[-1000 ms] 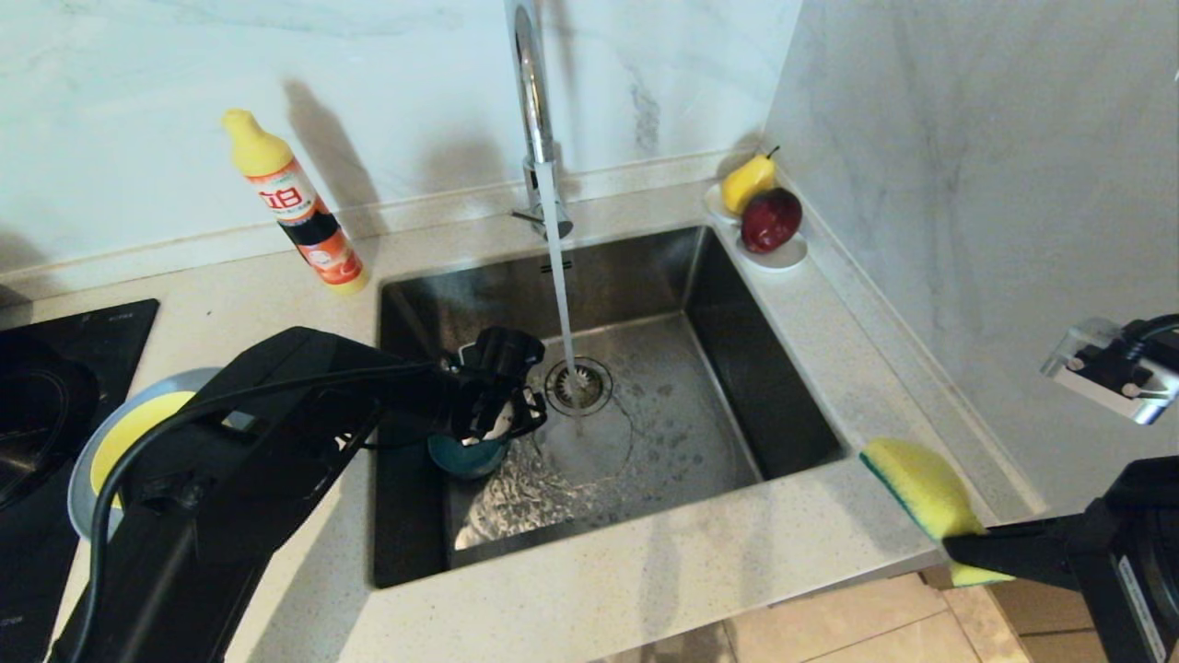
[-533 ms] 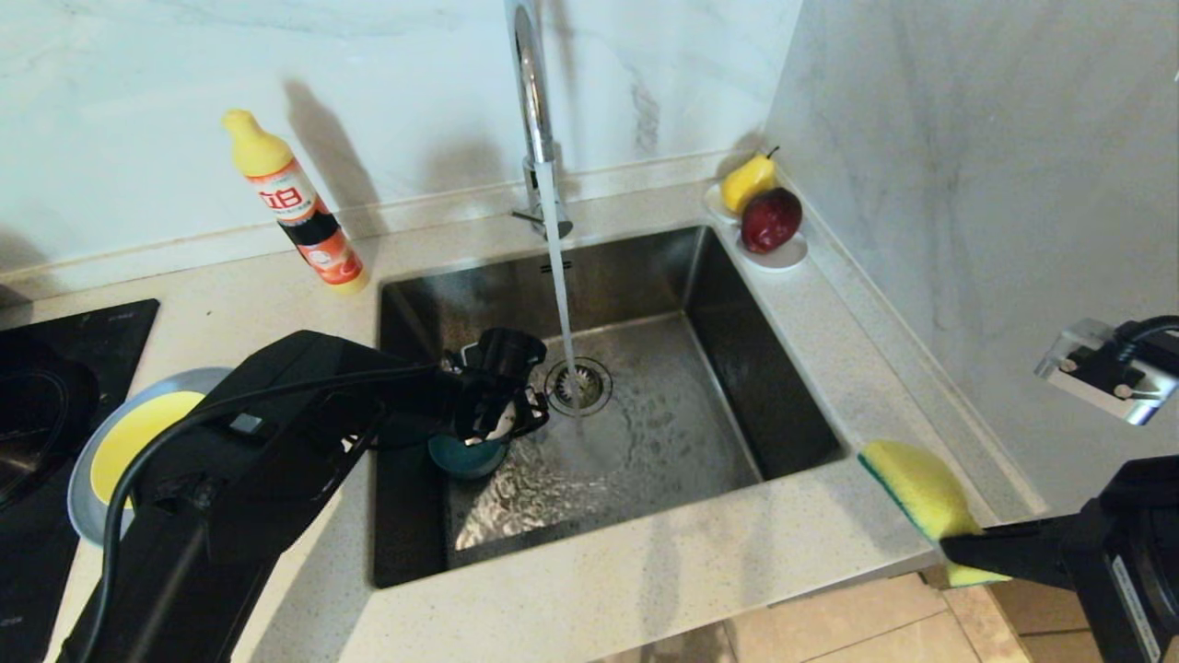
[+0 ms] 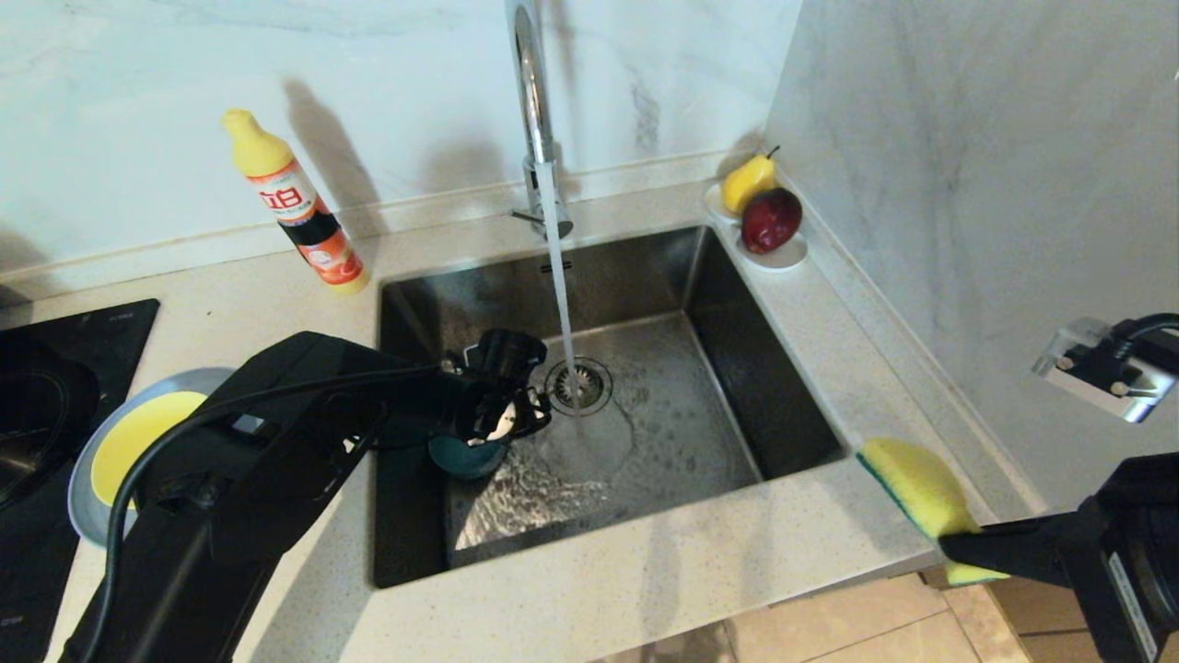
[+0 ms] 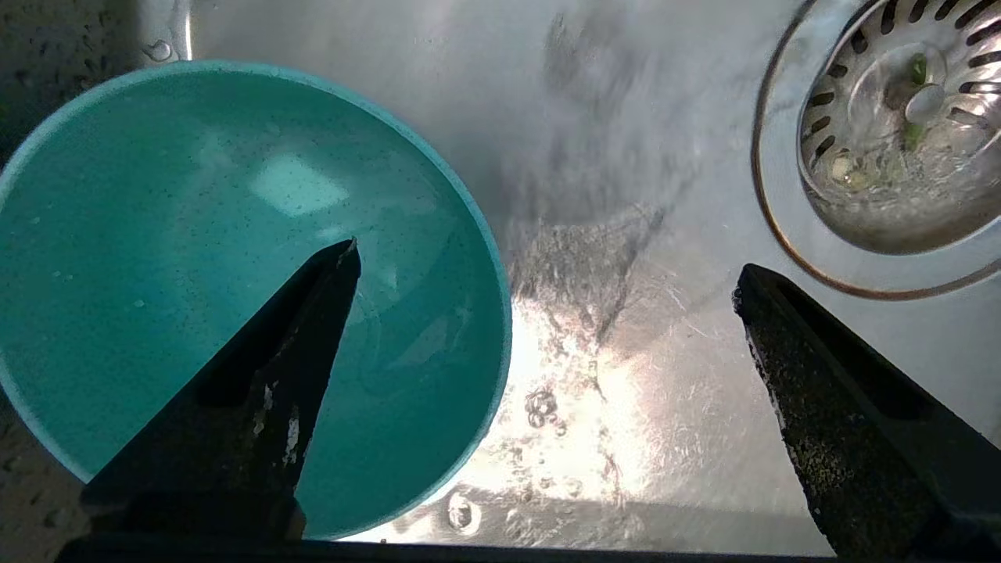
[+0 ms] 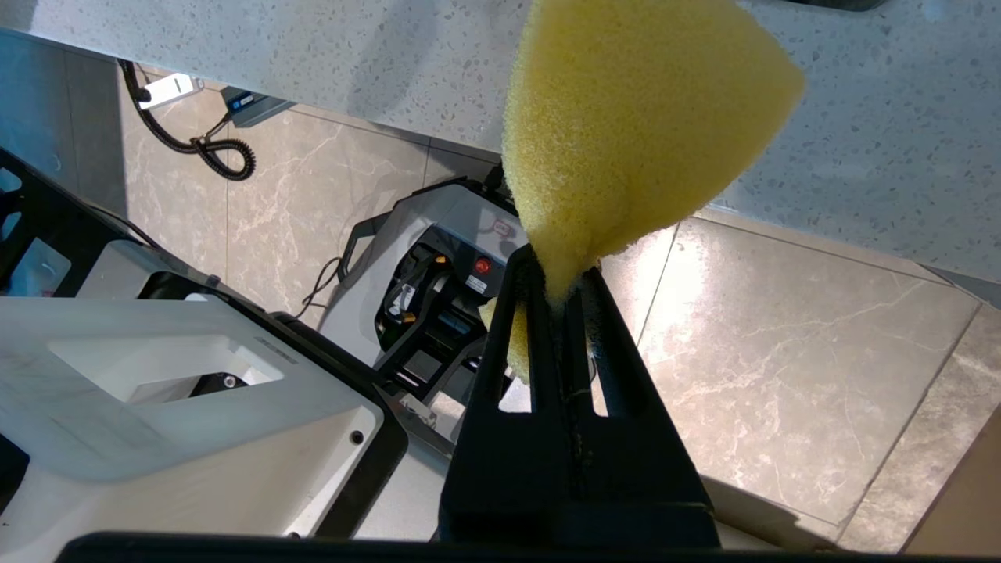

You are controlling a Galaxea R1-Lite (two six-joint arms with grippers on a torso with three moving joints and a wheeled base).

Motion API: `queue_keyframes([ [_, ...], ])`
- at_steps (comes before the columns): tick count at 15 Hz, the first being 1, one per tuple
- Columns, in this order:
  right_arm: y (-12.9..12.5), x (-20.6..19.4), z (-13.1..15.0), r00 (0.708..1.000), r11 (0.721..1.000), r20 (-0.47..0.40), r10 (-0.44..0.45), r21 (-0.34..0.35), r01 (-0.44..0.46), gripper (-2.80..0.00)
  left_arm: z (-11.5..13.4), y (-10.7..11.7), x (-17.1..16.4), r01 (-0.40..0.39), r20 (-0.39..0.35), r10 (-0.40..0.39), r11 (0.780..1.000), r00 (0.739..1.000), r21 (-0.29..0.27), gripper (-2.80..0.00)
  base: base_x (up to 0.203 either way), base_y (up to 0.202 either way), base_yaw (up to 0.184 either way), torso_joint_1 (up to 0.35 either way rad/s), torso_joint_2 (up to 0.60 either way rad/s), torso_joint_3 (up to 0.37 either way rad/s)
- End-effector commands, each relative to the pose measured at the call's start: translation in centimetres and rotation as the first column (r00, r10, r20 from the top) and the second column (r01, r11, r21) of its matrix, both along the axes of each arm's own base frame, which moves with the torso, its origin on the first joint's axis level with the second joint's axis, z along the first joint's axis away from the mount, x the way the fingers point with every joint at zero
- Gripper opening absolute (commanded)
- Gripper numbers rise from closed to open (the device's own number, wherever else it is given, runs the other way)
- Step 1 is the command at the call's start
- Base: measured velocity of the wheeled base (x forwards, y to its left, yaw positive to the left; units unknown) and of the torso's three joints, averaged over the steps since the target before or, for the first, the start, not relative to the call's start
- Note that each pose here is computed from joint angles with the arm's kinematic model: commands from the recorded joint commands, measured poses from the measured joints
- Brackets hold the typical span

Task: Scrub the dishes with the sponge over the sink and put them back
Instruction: Wash the bowl

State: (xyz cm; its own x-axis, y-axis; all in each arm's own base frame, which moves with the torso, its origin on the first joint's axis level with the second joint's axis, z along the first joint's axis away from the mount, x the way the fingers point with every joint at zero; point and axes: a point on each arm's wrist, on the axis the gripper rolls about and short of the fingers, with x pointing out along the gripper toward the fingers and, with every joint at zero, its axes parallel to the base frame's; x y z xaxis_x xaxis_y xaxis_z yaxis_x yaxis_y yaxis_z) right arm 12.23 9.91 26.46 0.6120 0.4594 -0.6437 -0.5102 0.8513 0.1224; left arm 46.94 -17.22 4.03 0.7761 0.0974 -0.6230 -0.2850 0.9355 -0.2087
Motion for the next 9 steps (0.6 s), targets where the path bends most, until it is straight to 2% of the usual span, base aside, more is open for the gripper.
queue_keyframes([
  [1, 0.0, 0.0, -0.1, 1.0, 1.0, -0.004, -0.001, -0.002, 0.001, -2.8, -0.2, 0.0, 0.0, -0.004, -0.002, 0.004, 1.0, 1.0, 0.0, 0.0, 0.0, 0.0, 0.0, 0.0, 0.0, 0.0],
  [9, 0.1, 0.0, -0.1, 1.0, 1.0, -0.007, 0.0, -0.005, 0.0, -2.8, -1.3, -0.1, 0.2, -0.004, -0.01, 0.004, 1.0, 1.0, 0.003, 0.0, 0.0, 0.0, 0.0, 0.0, 0.0, 0.0],
])
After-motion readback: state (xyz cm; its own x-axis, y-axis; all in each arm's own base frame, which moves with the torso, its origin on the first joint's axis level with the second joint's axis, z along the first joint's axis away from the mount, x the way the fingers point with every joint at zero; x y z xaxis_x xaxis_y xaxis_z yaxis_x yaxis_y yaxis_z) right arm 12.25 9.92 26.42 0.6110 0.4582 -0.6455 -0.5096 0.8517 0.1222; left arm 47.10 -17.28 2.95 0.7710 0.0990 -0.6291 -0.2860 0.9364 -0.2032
